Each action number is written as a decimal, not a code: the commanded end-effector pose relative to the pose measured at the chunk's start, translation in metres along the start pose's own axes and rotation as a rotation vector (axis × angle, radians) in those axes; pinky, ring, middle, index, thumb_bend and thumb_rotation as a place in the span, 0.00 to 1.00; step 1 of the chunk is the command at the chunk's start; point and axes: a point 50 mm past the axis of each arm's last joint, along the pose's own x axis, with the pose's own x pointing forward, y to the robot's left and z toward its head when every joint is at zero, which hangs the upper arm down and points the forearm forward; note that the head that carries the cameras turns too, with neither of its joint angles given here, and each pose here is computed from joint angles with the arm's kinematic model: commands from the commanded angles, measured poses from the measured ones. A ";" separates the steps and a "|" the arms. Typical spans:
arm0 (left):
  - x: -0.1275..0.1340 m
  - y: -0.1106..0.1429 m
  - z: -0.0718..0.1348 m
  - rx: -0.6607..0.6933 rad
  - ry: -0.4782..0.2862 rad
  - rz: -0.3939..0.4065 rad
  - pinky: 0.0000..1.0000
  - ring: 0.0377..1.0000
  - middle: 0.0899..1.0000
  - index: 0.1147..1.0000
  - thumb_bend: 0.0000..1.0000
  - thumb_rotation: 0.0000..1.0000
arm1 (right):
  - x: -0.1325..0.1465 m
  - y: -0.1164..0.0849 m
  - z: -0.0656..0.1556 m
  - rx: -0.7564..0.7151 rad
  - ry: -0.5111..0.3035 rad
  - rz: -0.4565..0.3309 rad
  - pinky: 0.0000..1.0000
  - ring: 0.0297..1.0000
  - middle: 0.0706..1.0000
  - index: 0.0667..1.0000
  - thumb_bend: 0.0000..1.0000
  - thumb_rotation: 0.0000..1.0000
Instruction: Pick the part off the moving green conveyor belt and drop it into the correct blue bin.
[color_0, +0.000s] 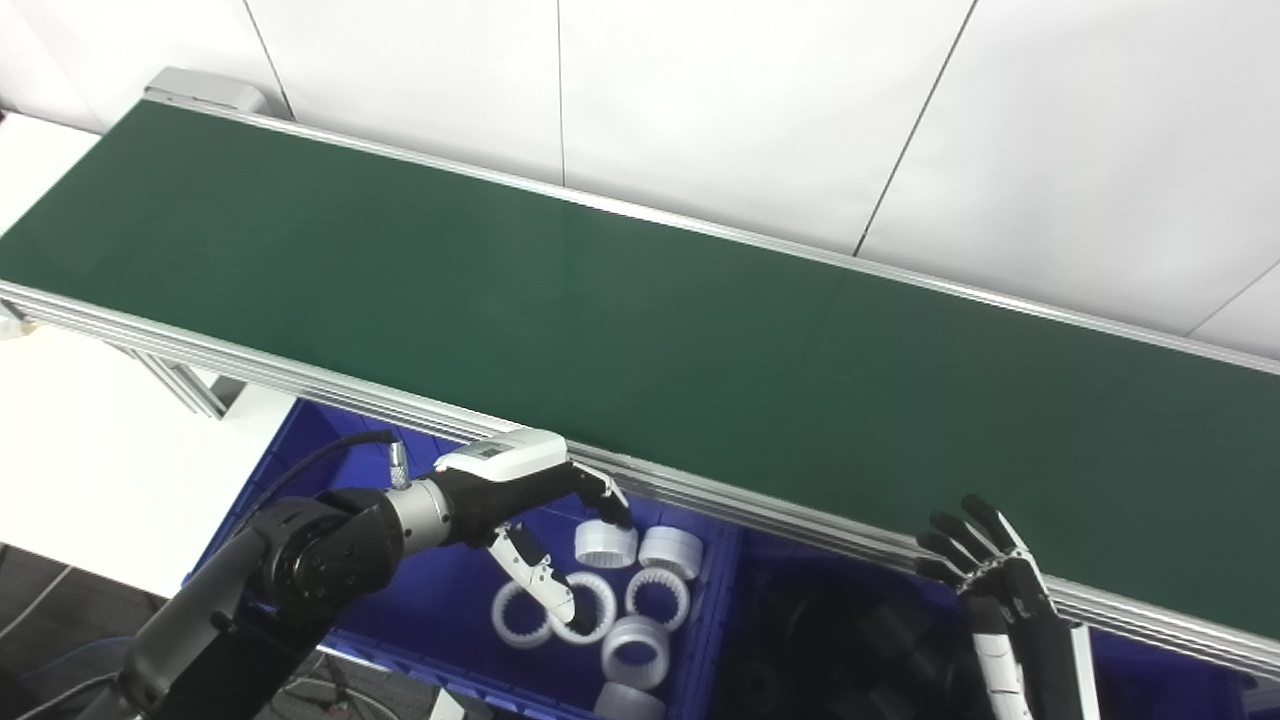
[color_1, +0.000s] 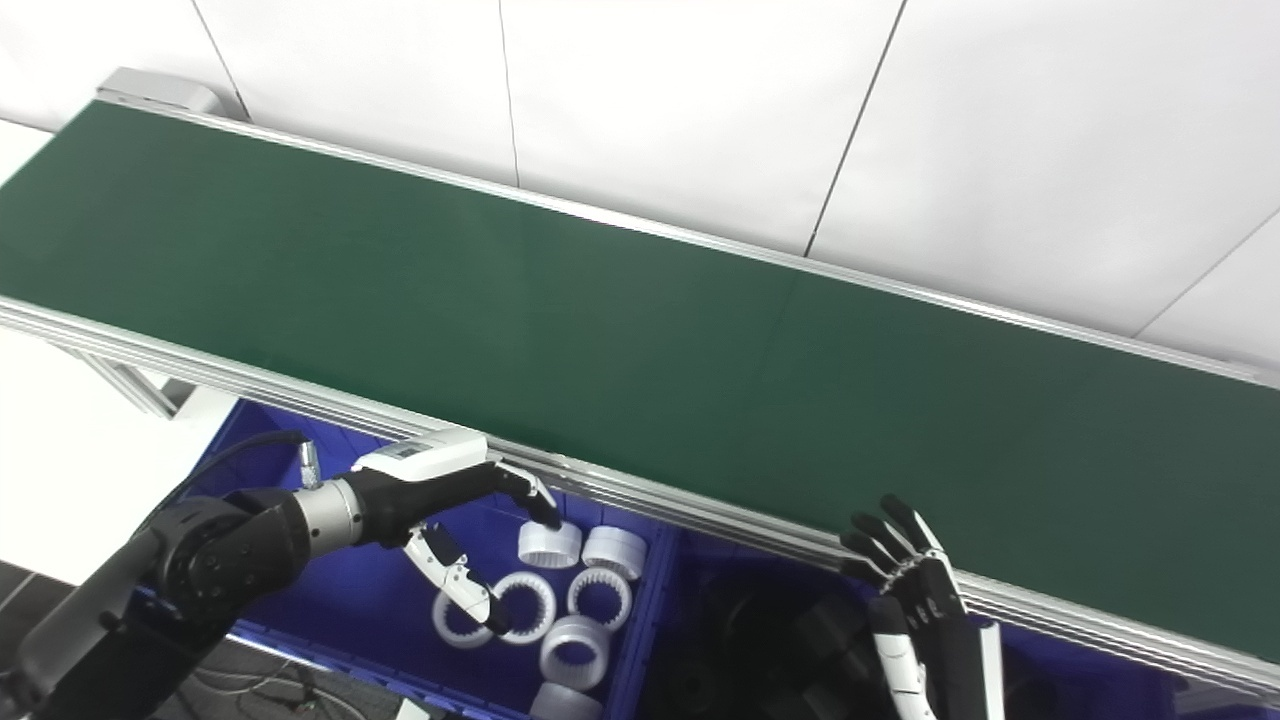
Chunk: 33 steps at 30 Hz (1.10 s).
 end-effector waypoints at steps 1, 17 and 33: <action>-0.004 0.014 0.007 0.012 -0.030 0.028 0.99 0.83 0.82 0.90 1.00 0.48 | 0.001 -0.001 0.008 0.005 -0.045 0.003 0.68 0.74 0.77 0.85 0.66 0.73; -0.007 0.010 0.007 -0.052 -0.071 0.081 0.92 0.82 0.82 0.85 1.00 0.42 | 0.001 0.003 0.005 -0.002 -0.044 0.000 0.67 0.74 0.77 0.85 0.65 0.73; -0.013 -0.007 0.030 -0.611 -0.393 0.299 0.85 0.88 0.89 0.90 1.00 0.57 | -0.003 0.016 -0.005 -0.022 -0.034 0.001 0.66 0.74 0.77 0.85 0.63 0.72</action>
